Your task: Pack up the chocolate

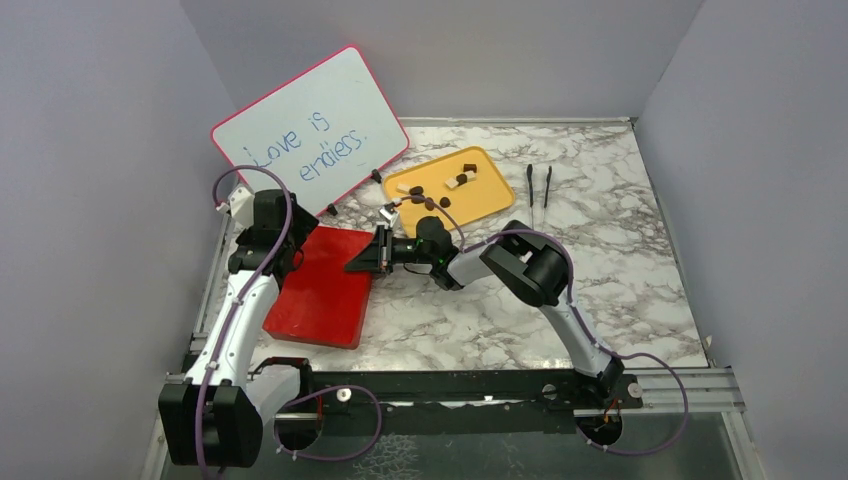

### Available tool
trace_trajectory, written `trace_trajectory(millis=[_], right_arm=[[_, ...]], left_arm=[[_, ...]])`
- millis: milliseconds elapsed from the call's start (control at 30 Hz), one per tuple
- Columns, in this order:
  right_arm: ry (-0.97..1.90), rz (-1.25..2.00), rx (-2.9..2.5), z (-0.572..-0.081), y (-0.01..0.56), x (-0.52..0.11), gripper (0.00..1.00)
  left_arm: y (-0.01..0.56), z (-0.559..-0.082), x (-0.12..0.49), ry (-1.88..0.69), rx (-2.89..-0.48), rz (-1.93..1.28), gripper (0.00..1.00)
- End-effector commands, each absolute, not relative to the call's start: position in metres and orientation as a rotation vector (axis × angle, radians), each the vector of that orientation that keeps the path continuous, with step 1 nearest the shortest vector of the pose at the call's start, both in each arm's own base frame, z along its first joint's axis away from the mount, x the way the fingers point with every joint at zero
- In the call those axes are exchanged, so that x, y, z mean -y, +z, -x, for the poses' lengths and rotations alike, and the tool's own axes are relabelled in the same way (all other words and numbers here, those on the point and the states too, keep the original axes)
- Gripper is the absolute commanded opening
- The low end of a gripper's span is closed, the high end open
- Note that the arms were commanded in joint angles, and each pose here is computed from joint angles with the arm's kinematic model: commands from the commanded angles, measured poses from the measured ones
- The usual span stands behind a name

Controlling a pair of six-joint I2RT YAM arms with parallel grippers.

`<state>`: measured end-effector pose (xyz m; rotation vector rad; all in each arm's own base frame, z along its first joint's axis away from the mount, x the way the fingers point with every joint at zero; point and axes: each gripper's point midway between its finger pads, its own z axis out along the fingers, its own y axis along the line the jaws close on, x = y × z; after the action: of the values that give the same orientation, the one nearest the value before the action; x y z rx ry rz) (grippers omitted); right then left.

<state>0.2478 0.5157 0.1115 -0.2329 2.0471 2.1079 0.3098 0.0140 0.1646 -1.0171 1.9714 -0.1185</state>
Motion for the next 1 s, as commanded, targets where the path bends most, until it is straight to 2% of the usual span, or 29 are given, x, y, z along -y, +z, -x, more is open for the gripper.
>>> trace_trajectory(millis=[0,700,967], right_arm=[[2.096,0.194,-1.983,-0.263,0.11,-0.509,0.09],[2.033,0.222,-1.99,-0.283,0.118,-0.507,0.13],[1.984,0.156,-2.022,-0.288,0.109,-0.5,0.24]], left_arm=[[0.151,-0.31,-0.024,-0.061,-1.957,1.068,0.84],[0.143,-0.307,-0.029,-0.022,-1.953,1.097,0.86],[0.119,-0.307,-0.028,0.01,-2.02,1.11,0.8]])
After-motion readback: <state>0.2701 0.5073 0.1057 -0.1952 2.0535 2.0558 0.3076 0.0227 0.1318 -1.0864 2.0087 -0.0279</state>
